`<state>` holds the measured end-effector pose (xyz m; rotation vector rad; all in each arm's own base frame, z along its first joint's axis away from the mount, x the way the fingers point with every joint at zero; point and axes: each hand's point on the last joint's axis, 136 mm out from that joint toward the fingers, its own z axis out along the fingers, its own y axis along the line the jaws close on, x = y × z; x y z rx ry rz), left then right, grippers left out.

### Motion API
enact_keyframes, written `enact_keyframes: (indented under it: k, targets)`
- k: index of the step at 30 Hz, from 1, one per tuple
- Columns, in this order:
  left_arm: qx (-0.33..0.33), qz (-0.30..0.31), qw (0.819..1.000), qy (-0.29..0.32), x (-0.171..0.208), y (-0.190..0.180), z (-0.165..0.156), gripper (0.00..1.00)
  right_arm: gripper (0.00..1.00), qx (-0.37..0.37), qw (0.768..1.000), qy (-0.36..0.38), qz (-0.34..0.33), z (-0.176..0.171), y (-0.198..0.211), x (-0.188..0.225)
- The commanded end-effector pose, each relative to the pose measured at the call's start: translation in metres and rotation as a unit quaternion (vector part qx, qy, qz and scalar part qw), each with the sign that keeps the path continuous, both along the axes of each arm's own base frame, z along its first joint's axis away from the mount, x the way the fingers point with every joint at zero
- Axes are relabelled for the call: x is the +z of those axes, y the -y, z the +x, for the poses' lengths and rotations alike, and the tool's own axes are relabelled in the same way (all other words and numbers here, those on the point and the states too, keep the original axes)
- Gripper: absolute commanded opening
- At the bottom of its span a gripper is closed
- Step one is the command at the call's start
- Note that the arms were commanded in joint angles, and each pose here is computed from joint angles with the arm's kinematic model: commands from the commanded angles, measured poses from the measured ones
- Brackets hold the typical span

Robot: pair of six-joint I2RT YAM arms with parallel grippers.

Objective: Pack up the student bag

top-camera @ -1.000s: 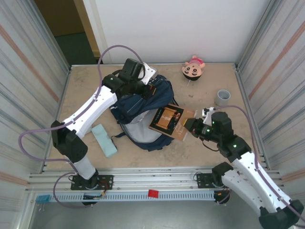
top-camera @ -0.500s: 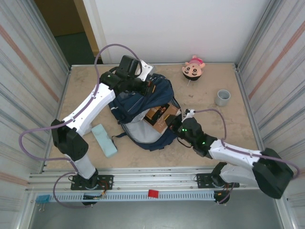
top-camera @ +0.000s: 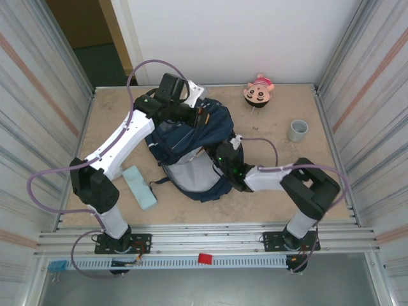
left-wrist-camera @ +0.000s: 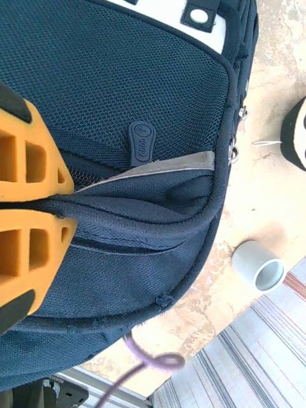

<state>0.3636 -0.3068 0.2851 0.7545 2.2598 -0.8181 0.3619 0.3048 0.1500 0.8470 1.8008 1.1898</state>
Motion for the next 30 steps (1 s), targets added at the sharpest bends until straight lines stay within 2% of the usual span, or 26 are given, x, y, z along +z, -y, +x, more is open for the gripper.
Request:
enact_keyframes:
  k: [1, 5, 7, 14, 23, 27, 30]
  targets:
    - [-0.025, -0.088, 0.994, 0.061, 0.068, 0.014, -0.002, 0.0, 0.03, -0.038, 0.997, 0.026, 0.059, 0.027, -0.013, 0.02]
    - [-0.024, -0.089, 0.994, 0.06, 0.068, 0.014, -0.003, 0.0, 0.08, -0.023, 0.999, -0.036, 0.029, 0.04, -0.029, -0.014]
    - [-0.021, -0.085, 0.994, 0.063, 0.066, 0.012, -0.002, 0.0, 0.15, -0.014, 0.998, -0.06, 0.025, 0.042, -0.032, -0.026]
    - [0.021, -0.051, 0.996, 0.069, 0.05, -0.005, 0.013, 0.0, 0.57, 0.005, 0.994, -0.111, 0.016, 0.027, -0.018, -0.045]
    - [0.066, -0.024, 0.995, 0.068, 0.033, -0.022, 0.03, 0.0, 0.66, 0.045, 0.989, -0.143, -0.005, -0.027, 0.019, -0.042]
    - [0.07, -0.022, 0.996, 0.054, 0.022, -0.021, 0.031, 0.0, 0.67, 0.08, 0.989, -0.121, -0.027, -0.051, 0.03, -0.021]
    - [0.074, -0.027, 0.996, 0.048, 0.019, -0.02, 0.032, 0.0, 0.67, 0.134, 0.987, -0.062, -0.058, -0.075, 0.031, 0.009]
